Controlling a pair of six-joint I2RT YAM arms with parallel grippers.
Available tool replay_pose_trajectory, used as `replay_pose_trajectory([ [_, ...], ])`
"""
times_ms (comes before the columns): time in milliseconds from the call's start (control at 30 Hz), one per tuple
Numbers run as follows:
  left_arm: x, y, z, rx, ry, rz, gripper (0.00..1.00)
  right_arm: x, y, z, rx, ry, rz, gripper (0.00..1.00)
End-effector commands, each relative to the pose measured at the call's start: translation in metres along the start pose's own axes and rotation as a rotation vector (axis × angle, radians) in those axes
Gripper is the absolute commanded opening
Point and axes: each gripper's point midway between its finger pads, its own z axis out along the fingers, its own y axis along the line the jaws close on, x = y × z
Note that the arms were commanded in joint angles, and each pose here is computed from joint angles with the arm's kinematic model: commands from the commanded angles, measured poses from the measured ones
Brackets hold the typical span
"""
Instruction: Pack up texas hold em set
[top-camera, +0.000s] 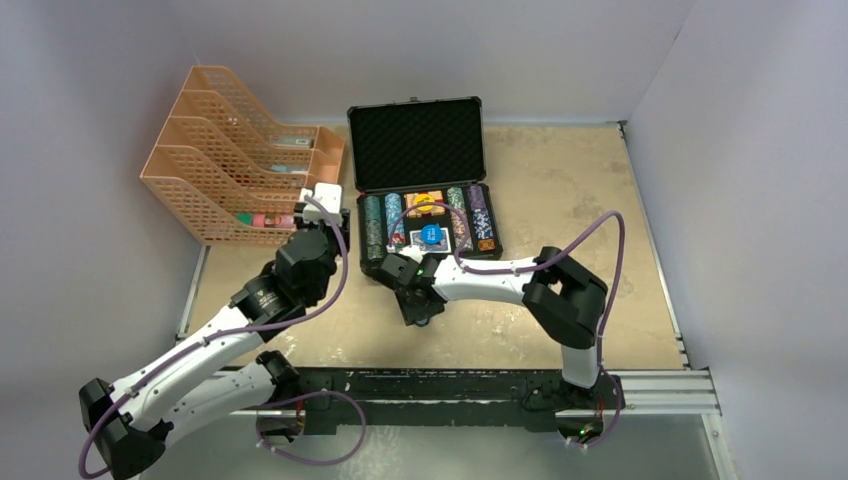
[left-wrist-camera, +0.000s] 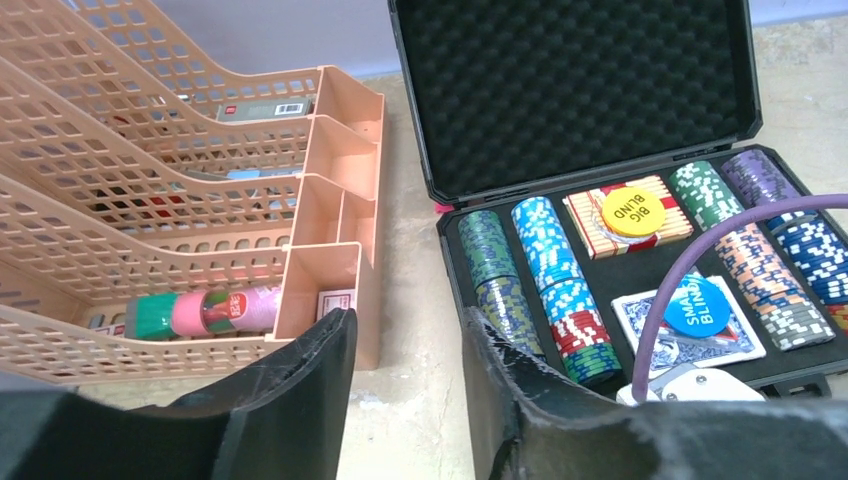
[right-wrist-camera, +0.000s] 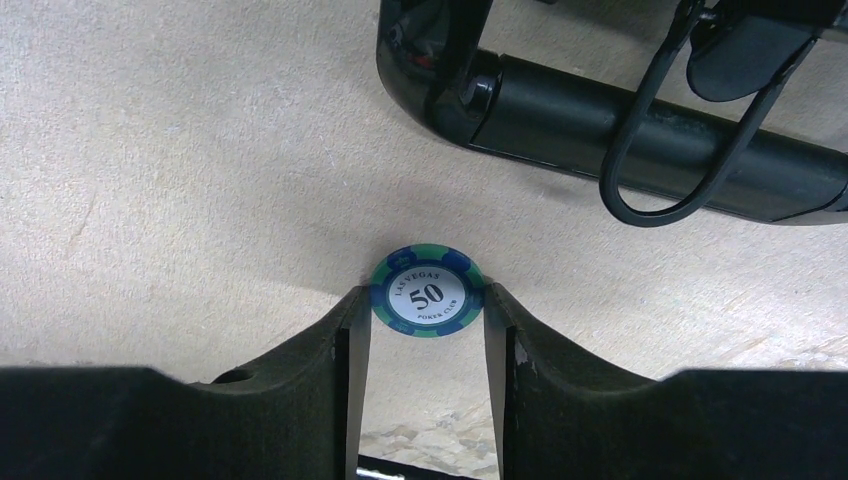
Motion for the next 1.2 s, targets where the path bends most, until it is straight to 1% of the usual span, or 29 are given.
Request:
replay_pose_trajectory([
  [0, -0.018, 0.007, -0.003, -0.025, -0.083, -0.117, 0.46, 0.041, -0.033, 0.030, 0.145, 0.121, -0.042, 0.37],
  [33, -0.019, 0.009, -0.004, -0.037, -0.085, -0.134, 0.48, 0.032, -0.031, 0.024, 0.137, 0.087, -0.030, 0.37],
  [67, -0.019, 0.011, -0.004, -0.050, -0.085, -0.155, 0.53, 0.024, -0.030, 0.017, 0.129, 0.052, -0.017, 0.38],
  [133, -0.019, 0.014, -0.005, -0.075, -0.072, -0.203, 0.65, 0.003, -0.027, -0.001, 0.109, -0.033, 0.021, 0.38],
  [200, -0.021, 0.013, -0.007, -0.076, -0.052, -0.234, 0.67, -0.016, -0.027, -0.020, 0.083, -0.114, 0.070, 0.39],
  [267, -0.020, -0.005, -0.008, 0.029, -0.024, -0.190, 0.67, -0.031, -0.030, -0.038, 0.056, -0.183, 0.118, 0.39],
  [333, -0.015, -0.015, -0.008, 0.085, -0.013, -0.189, 0.68, -0.046, -0.036, -0.053, 0.037, -0.242, 0.186, 0.39],
  [500, -0.017, -0.032, -0.008, 0.166, -0.013, -0.227, 0.68, -0.083, -0.059, -0.085, -0.048, -0.373, 0.386, 0.40],
  [533, -0.017, -0.038, -0.009, 0.187, 0.005, -0.241, 0.68, -0.090, -0.063, -0.091, -0.073, -0.396, 0.428, 0.40],
  [667, -0.022, -0.078, -0.011, 0.364, 0.066, -0.249, 0.68, -0.115, -0.073, -0.111, -0.169, -0.493, 0.563, 0.40],
  [733, -0.014, -0.097, -0.010, 0.430, 0.094, -0.284, 0.68, -0.128, -0.072, -0.125, -0.235, -0.537, 0.614, 0.41],
  [833, -0.001, -0.124, -0.009, 0.522, 0.130, -0.359, 0.66, -0.143, -0.072, -0.142, -0.323, -0.578, 0.668, 0.41],
  [900, 0.004, -0.138, -0.009, 0.572, 0.149, -0.401, 0.62, -0.149, -0.071, -0.151, -0.387, -0.593, 0.696, 0.41],
  [1033, 0.001, -0.159, -0.014, 0.677, 0.127, -0.495, 0.56, -0.153, -0.074, -0.161, -0.490, -0.601, 0.742, 0.41],
  [1100, 0.001, -0.161, -0.013, 0.680, 0.117, -0.535, 0.52, -0.155, -0.076, -0.164, -0.524, -0.600, 0.761, 0.41],
  [1167, 0.005, -0.160, -0.010, 0.660, 0.119, -0.567, 0.52, -0.156, -0.077, -0.169, -0.556, -0.608, 0.774, 0.41],
])
